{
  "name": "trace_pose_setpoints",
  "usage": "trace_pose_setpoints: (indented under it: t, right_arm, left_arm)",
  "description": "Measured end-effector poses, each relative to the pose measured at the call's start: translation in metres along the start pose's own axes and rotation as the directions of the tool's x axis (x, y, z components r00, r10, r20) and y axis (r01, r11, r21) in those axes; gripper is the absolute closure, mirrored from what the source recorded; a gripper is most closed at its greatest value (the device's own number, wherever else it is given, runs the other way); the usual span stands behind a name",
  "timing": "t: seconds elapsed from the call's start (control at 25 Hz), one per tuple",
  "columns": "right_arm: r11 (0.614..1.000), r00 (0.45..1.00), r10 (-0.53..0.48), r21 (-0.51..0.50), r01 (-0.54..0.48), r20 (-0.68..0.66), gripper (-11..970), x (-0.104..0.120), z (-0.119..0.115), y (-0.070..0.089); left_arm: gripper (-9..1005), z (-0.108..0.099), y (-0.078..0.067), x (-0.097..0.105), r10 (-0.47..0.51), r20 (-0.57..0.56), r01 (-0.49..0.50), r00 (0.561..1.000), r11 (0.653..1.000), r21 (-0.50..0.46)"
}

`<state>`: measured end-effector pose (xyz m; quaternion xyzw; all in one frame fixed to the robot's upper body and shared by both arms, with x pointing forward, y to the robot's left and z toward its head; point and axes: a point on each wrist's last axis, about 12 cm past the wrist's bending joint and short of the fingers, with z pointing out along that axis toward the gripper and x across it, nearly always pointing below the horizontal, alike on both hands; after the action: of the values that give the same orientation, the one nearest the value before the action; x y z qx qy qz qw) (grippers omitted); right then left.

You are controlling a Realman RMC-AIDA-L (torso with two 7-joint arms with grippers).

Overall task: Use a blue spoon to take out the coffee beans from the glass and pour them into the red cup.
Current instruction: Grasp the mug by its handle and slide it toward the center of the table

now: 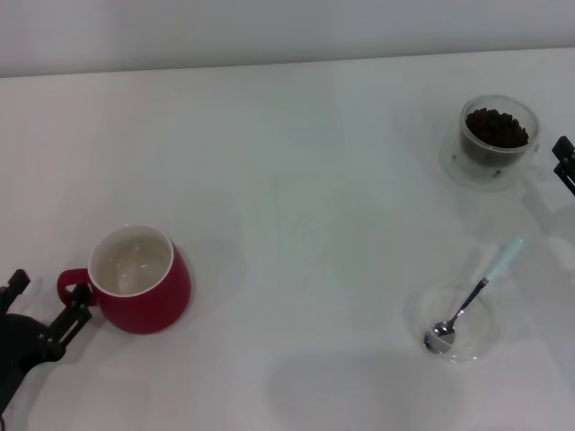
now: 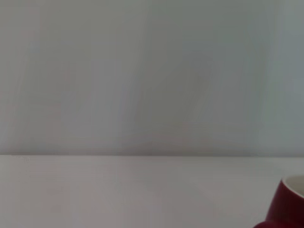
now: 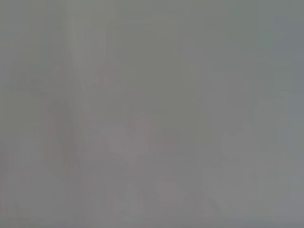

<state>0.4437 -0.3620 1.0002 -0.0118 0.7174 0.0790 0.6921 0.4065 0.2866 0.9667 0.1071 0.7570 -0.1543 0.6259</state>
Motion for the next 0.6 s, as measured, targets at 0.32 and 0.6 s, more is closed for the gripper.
trace_pose_setpoints:
  t: [0.32,0.6]
  right_arm:
    - [1.000,1.000,-0.001,-0.001,0.001,-0.002,192,0.000,0.001,0.001]
    - [1.000,1.000,-0.003,0.011,0.003,-0.018,192,0.002,0.003,-0.001]
  left_arm:
    - [164,0.011,-0.002,-0.001,0.017,-0.024,-0.016,1.000,0.999,0.029]
    - [169,0.014,-0.002,-0.001,0.020,-0.028,-0.019,0.999,0.999,0.032]
